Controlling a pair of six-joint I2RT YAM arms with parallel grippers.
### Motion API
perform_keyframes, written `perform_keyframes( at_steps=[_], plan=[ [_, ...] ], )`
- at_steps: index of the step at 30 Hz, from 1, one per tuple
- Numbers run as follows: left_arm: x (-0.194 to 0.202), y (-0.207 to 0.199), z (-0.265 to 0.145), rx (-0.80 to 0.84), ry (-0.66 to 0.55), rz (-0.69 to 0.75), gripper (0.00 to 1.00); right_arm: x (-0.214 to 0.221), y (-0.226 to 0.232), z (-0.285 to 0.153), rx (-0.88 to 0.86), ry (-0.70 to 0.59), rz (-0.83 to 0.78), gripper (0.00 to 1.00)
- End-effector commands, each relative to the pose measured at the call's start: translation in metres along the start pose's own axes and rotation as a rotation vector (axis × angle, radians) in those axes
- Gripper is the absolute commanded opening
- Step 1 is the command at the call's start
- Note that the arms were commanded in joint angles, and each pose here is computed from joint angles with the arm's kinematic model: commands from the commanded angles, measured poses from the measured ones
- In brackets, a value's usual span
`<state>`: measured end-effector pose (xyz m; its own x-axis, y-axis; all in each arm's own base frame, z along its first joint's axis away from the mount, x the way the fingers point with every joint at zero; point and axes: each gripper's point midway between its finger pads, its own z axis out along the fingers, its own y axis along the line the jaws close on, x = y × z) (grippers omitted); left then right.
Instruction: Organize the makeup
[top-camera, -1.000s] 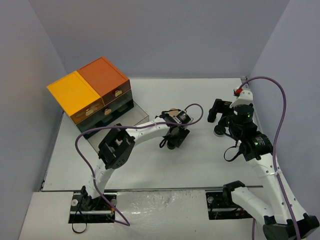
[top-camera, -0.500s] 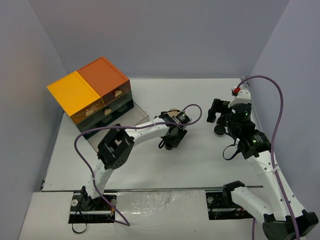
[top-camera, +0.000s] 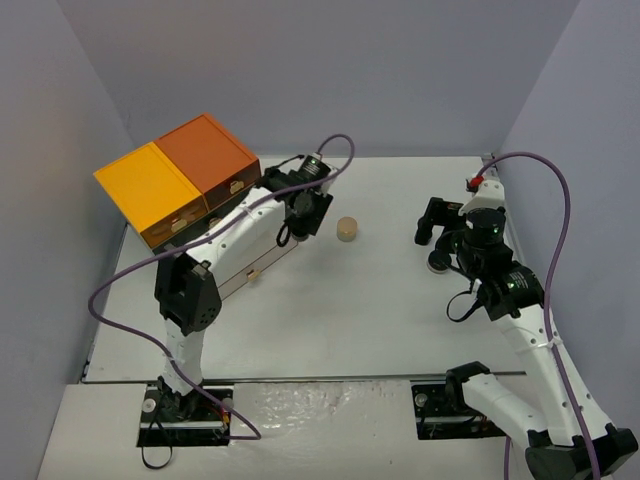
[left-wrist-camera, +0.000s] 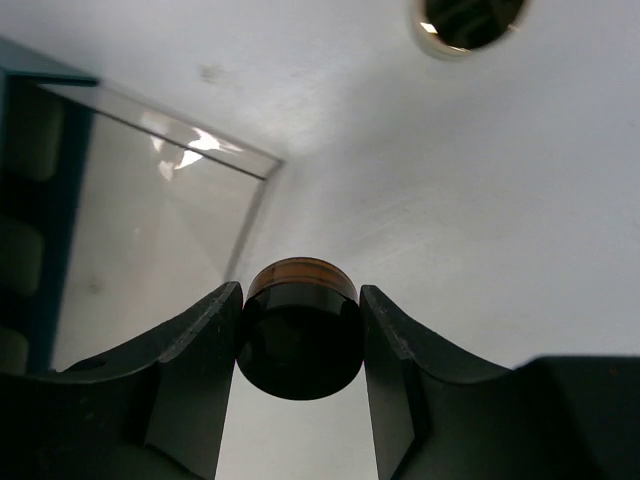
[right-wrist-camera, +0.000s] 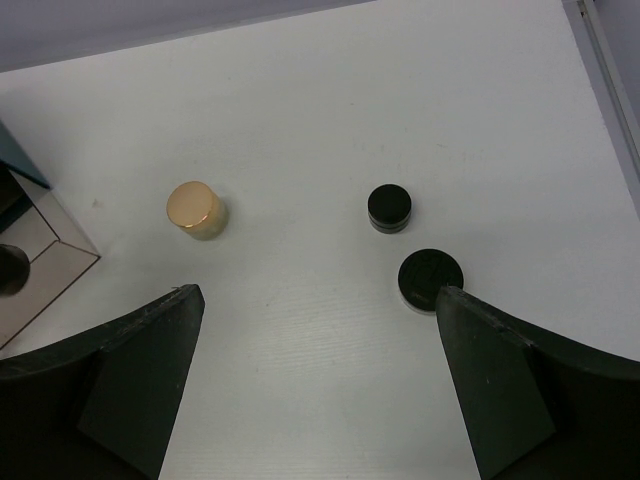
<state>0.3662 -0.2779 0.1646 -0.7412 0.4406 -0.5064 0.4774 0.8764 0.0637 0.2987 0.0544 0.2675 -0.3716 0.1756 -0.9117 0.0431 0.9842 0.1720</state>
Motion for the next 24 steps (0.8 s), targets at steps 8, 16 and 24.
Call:
perform_keyframes(
  at_steps=[8, 16, 24],
  plan=[
    [-0.024, 0.128, 0.014, -0.129, -0.077, -0.137, 0.06, -0.026, 0.0, -0.011, -0.006, -0.101, 0.037, 0.99],
    [-0.005, 0.145, 0.051, -0.103, -0.076, -0.071, 0.1, -0.02, -0.001, -0.013, -0.009, -0.098, 0.05, 0.99],
    [0.022, 0.151, 0.074, -0.106, -0.035, 0.023, 0.15, -0.021, 0.0, -0.011, -0.01, -0.093, 0.044, 0.99]
  ],
)
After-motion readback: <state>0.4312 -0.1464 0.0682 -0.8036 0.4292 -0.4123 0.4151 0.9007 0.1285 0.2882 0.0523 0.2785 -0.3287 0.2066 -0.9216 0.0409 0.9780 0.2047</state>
